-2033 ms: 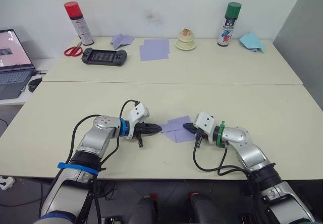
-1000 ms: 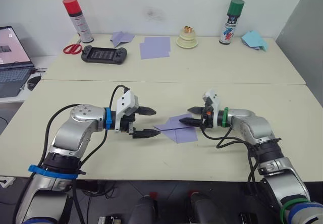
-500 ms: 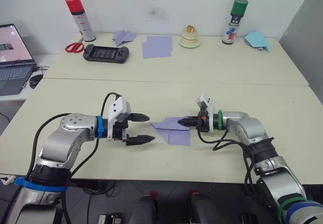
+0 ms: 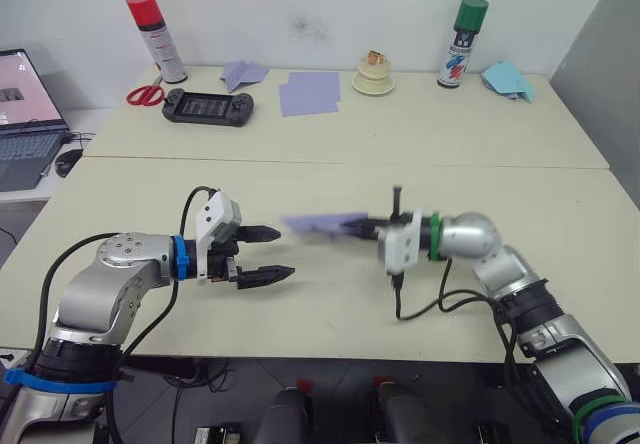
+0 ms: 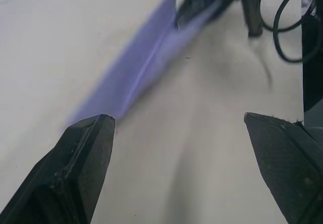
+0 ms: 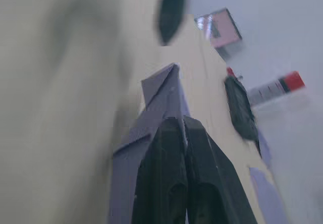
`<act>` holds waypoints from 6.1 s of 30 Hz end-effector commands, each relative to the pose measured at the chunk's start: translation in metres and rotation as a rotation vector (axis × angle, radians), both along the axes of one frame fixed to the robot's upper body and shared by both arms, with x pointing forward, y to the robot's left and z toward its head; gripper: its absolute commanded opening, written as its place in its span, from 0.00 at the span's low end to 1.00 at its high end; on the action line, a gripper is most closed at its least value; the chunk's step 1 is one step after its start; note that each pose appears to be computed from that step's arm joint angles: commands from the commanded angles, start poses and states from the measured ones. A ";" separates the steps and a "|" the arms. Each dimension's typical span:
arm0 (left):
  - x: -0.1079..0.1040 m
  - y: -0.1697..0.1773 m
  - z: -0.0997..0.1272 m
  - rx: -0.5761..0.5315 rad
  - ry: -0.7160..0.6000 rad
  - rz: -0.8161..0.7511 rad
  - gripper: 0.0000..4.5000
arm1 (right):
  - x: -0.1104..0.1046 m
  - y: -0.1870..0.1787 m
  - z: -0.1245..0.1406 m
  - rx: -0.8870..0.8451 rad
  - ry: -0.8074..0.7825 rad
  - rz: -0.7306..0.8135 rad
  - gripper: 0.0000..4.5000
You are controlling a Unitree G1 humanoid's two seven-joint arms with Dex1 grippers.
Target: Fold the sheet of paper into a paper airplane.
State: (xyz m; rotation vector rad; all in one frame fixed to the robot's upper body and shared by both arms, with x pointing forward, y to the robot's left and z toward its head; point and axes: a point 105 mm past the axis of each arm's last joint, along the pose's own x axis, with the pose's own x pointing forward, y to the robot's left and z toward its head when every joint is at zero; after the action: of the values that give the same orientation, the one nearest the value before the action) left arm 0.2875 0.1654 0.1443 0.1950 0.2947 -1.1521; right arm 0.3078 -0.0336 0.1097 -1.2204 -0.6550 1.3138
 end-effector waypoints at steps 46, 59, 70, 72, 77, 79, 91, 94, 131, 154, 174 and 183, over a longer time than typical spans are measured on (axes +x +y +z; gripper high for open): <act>0.011 -0.043 -0.080 0.117 0.055 0.061 0.00 | -0.005 -0.021 -0.038 0.143 0.839 -0.458 0.00; 0.006 -0.041 -0.088 0.137 0.047 0.024 0.00 | 0.029 -0.047 0.007 0.391 1.294 -0.683 0.49; 0.001 -0.041 -0.090 0.135 0.050 0.022 0.00 | 0.036 -0.027 -0.014 0.297 1.639 -0.845 0.64; 0.000 -0.041 -0.090 0.133 0.051 0.025 0.00 | 0.035 -0.026 -0.017 0.293 1.662 -0.847 0.64; -0.004 -0.040 -0.091 0.131 0.057 0.024 0.00 | 0.033 -0.019 -0.015 0.331 1.723 -0.804 0.64; -0.005 -0.040 -0.092 0.134 0.060 0.021 0.00 | 0.032 -0.012 -0.013 0.339 1.736 -0.750 0.64; 0.004 -0.036 -0.092 0.160 0.045 0.031 0.00 | 0.040 0.015 -0.024 0.341 1.684 -0.562 0.64; 0.002 -0.035 -0.092 0.165 0.044 0.028 0.00 | 0.044 0.015 -0.026 0.348 1.650 -0.558 0.51; 0.016 -0.017 -0.090 0.112 0.122 0.126 0.00 | 0.006 0.004 -0.033 0.040 0.544 -0.190 0.00; 0.019 -0.004 -0.091 0.102 0.189 0.194 0.00 | -0.014 0.013 -0.053 -0.033 0.325 -0.169 0.00; 0.012 -0.006 -0.089 0.108 0.190 0.168 0.00 | -0.003 0.006 -0.070 -0.108 0.194 -0.211 0.00; 0.012 -0.007 -0.090 0.113 0.187 0.159 0.00 | 0.000 0.003 -0.074 -0.112 0.197 -0.236 0.00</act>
State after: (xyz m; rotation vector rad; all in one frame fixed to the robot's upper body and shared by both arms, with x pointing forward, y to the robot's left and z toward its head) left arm 0.3012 0.1504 0.0667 0.1378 0.4676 -1.0280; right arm 0.3083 -0.0203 0.0623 -1.1490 -0.4014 1.2381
